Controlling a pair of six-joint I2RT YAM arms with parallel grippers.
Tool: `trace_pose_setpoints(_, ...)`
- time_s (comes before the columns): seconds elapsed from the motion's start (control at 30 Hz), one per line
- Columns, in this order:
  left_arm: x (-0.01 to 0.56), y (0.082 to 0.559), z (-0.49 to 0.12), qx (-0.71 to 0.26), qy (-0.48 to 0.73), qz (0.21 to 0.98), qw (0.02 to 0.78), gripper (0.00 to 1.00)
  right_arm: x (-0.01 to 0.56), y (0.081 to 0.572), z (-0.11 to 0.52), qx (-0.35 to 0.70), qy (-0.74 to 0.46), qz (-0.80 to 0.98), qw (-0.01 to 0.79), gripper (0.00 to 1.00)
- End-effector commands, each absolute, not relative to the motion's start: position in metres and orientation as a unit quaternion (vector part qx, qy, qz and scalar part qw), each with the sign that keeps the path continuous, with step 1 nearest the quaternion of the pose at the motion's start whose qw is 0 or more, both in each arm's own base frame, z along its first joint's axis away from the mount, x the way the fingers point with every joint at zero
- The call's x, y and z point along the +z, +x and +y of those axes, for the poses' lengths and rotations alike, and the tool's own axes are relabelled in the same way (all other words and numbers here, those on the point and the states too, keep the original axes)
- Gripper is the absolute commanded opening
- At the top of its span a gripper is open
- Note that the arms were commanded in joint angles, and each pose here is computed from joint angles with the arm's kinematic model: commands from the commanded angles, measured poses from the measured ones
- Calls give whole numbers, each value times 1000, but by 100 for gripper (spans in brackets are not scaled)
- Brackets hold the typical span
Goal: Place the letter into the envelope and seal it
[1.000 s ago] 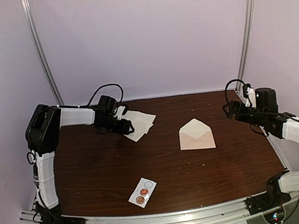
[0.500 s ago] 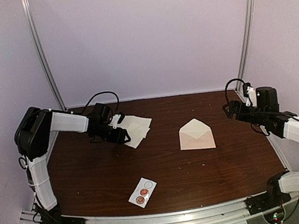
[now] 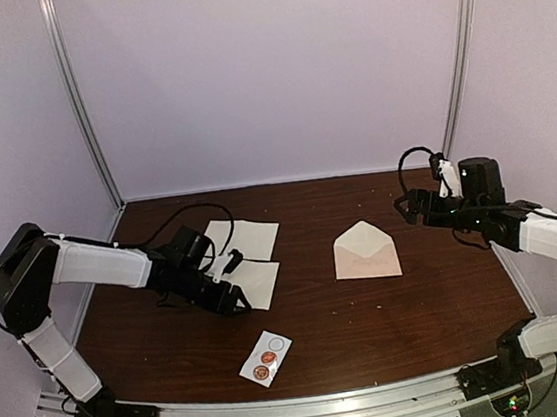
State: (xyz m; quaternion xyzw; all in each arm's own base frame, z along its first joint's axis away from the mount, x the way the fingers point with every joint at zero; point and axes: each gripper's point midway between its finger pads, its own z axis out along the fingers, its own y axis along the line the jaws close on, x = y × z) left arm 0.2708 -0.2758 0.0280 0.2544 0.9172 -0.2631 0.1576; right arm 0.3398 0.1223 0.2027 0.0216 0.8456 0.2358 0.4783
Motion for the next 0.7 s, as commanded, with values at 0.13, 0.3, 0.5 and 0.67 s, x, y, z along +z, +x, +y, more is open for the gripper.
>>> trace_pose_setpoints(0.13, 129, 281, -290, -309, 241, 888, 242, 69, 220, 340, 191, 274, -42, 844, 459, 97)
trace_pose_setpoints(0.3, 147, 323, -258, -251, 227, 898, 281, 77, 217, 328, 241, 312, -61, 845, 429, 97)
trace_pose_setpoints(0.5, 120, 365, -211, -253, 161, 915, 271, 77, 210, 318, 286, 324, -71, 853, 404, 96)
trace_pose_setpoints(0.67, 85, 363, -210, -249, 166, 926, 232, 78, 202, 316, 298, 326, -73, 856, 394, 96)
